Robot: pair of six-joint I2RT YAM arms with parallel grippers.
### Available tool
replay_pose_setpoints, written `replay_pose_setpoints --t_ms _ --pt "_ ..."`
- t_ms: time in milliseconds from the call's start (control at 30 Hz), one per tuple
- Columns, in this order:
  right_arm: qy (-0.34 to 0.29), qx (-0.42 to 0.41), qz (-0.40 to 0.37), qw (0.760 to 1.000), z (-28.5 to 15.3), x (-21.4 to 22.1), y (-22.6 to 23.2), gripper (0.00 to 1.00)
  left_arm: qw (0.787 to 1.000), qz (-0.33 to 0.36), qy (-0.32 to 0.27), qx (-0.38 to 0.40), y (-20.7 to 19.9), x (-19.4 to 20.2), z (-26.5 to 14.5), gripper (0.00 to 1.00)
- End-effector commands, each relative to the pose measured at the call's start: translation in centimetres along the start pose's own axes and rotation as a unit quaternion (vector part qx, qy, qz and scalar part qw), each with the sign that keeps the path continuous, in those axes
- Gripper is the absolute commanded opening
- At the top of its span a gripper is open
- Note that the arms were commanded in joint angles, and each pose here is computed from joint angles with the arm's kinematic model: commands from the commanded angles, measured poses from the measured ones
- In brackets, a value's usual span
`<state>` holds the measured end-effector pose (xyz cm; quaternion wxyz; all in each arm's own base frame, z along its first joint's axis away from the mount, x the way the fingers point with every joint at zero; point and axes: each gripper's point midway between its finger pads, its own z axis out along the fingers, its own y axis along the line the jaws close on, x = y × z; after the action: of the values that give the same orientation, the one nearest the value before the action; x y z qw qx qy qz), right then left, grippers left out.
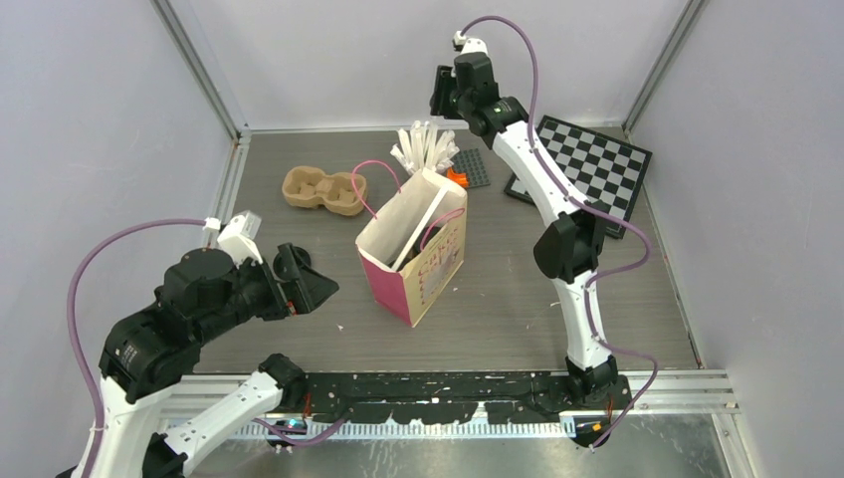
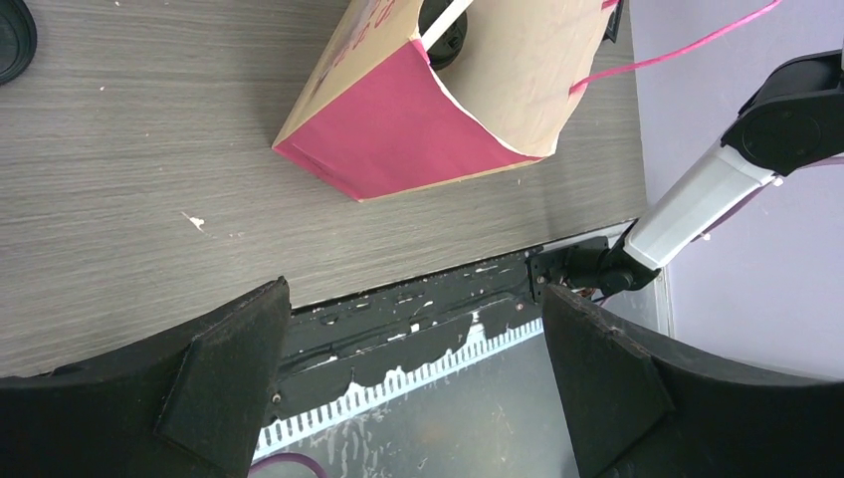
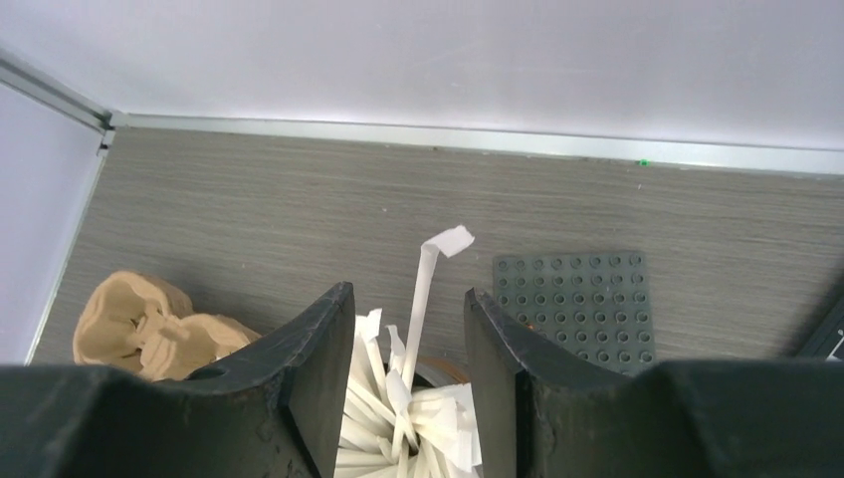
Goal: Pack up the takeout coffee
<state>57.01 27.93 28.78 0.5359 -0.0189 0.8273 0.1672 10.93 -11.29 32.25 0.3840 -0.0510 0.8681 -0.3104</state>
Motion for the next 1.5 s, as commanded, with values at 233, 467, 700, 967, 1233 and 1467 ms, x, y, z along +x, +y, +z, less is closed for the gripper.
replay_pose_setpoints --t_ms 233,467,700,967,1233,1467 --pt "-0.043 -0.029 0.021 0.998 0.8 -2.9 0.6 0.46 0.999 -0.014 -0.028 0.010 -1.0 -1.6 0.6 1.00" --pt "-0.042 -0.031 0.022 0.998 1.4 -2.6 0.5 0.39 0.999 -0.025 -0.031 0.013 -1.1 -1.6 0.7 1.00" --pt "-0.053 -0.040 0.031 0.997 2.3 -3.0 0.7 0.35 0.999 -0.027 -0.034 0.014 -1.3 -1.8 0.8 1.00" --pt "-0.060 -0.037 0.033 0.997 2.9 -3.2 0.3 0.28 0.999 -0.023 -0.040 0.008 -1.0 -2.1 0.7 1.00" --pt "-0.058 -0.040 0.053 0.996 3.7 -2.8 0.1 0.34 0.999 -0.010 -0.040 0.005 -1.1 -2.3 0.9 1.00" --pt "-0.057 -0.049 0.064 0.995 4.3 -2.4 0.4 0.26 0.999 0.005 -0.034 -0.001 -1.1 -2.4 0.7 1.00"
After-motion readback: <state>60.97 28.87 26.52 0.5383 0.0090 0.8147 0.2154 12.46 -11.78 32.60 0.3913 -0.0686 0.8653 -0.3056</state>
